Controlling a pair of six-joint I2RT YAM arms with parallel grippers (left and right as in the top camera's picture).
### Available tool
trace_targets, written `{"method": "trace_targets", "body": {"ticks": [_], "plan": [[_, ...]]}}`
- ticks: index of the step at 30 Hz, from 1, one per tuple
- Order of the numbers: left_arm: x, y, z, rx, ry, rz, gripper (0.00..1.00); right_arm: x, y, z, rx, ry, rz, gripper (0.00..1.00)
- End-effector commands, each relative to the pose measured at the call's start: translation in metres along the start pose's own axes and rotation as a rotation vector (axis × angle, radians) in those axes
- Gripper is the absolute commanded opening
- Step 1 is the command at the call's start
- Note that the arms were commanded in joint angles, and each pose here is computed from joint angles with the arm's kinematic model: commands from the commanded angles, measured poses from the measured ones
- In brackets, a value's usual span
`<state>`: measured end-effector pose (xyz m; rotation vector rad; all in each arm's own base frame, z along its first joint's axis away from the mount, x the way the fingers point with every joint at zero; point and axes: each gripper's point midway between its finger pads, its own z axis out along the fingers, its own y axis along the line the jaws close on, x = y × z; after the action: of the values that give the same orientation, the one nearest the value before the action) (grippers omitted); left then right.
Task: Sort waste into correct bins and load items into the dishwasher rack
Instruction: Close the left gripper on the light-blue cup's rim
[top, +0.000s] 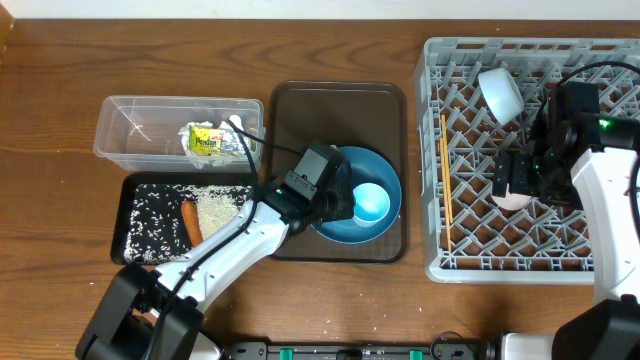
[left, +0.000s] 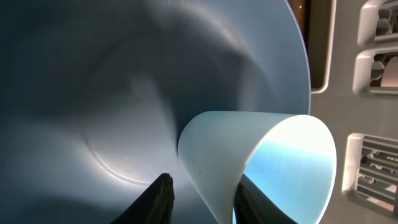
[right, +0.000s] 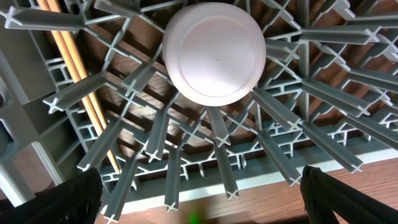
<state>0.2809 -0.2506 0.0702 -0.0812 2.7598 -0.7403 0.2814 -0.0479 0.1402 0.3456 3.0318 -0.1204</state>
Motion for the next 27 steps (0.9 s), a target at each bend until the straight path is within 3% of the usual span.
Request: {"method": "trace_targets", "body": {"ticks": [1,27], "plan": [[-0.0008,0.0019,0.002,-0.012,-0.005,-0.008,0.33,0.0007,-0.0018,0.0018,0.001,0.007,0.007,0.99],[-0.0013,0.0016,0.002,-0.011,-0.007,-0.007,0.22,0.0007,-0.0017,0.0018,0.001,0.007,0.007,0.99]]}}
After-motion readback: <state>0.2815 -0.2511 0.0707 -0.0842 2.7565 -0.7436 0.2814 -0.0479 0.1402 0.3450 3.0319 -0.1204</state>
